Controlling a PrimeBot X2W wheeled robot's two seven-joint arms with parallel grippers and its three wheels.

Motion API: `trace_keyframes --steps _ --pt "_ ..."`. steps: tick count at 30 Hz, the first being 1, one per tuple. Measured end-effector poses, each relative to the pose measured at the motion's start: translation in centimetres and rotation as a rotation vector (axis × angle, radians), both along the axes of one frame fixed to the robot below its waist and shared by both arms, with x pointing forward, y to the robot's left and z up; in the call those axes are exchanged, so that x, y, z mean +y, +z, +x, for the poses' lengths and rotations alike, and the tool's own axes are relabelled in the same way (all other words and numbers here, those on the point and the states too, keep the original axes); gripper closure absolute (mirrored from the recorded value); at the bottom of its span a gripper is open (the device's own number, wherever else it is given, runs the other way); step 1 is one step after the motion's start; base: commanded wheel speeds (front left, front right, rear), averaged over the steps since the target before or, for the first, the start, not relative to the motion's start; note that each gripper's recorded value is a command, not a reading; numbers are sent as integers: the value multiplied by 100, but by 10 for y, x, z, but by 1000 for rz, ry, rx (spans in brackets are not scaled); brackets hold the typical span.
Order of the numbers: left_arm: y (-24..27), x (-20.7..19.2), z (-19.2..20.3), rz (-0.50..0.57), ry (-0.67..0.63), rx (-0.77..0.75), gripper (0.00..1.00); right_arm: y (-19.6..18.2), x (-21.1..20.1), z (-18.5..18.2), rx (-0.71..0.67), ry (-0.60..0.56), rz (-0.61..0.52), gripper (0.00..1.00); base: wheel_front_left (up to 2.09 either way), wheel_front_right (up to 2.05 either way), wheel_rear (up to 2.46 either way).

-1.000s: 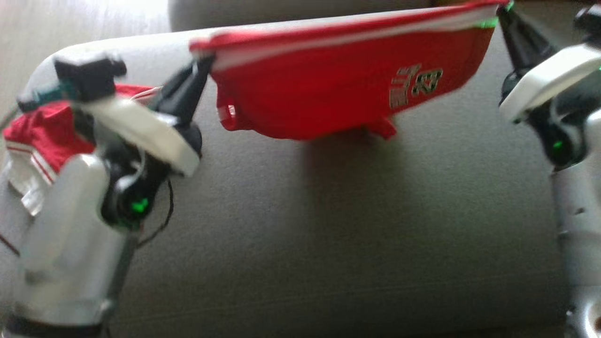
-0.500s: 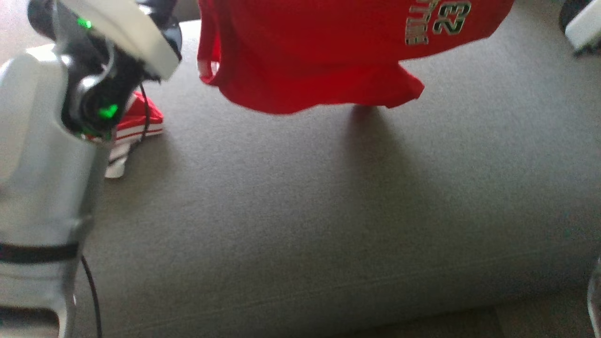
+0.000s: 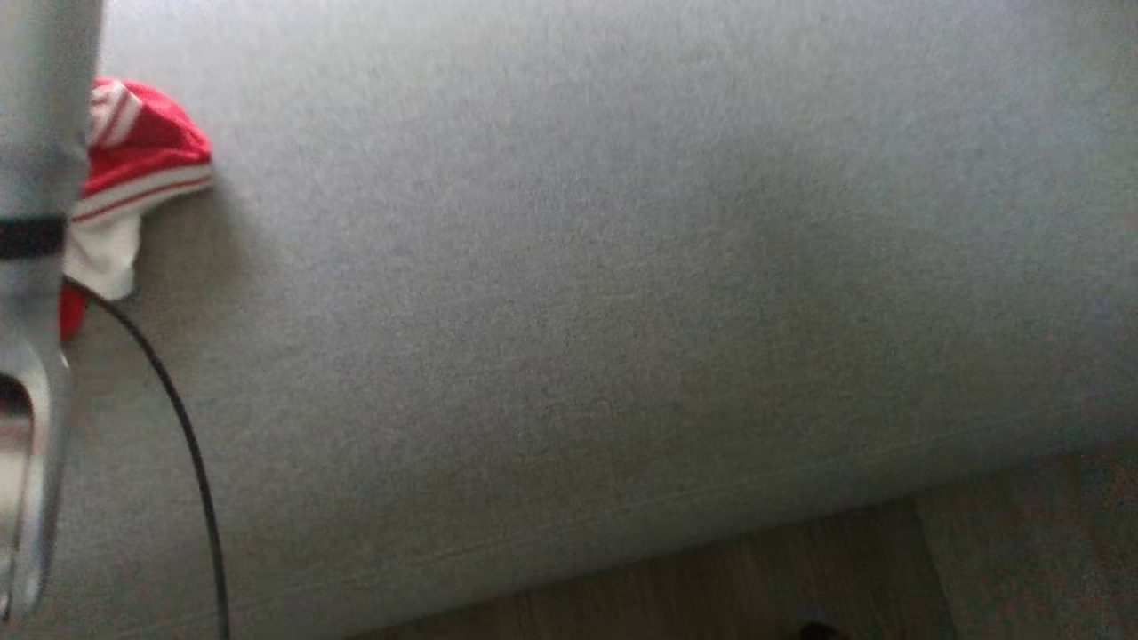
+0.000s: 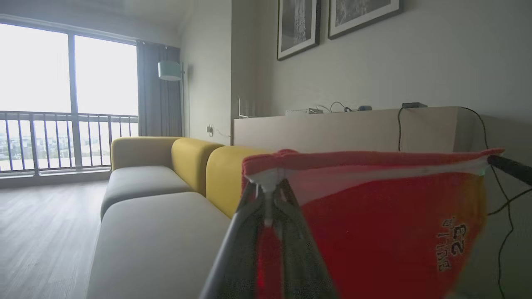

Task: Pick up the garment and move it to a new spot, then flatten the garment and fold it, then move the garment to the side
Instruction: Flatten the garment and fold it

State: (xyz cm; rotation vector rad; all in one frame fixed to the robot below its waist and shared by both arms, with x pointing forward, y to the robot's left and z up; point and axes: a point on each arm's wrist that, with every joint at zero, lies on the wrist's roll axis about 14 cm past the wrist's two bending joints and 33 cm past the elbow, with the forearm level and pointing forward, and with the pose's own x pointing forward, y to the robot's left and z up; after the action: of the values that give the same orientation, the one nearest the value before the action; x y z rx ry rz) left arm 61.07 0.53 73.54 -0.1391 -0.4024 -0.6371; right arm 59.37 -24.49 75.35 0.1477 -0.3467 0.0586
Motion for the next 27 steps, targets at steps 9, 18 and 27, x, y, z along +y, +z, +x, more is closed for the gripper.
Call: trace_keyframes --steps 9,18,27 --pt "-84 -9 47 27 16 31 100 -67 5 56 23 -21 -108 100 0 0 0" --pt "-243 -15 -14 74 -68 385 100 -232 3 22 449 42 -151 100 0 0 0" --pt "-300 -12 -124 103 -205 580 100 -299 -19 -81 753 95 -71 100 0 0 0"
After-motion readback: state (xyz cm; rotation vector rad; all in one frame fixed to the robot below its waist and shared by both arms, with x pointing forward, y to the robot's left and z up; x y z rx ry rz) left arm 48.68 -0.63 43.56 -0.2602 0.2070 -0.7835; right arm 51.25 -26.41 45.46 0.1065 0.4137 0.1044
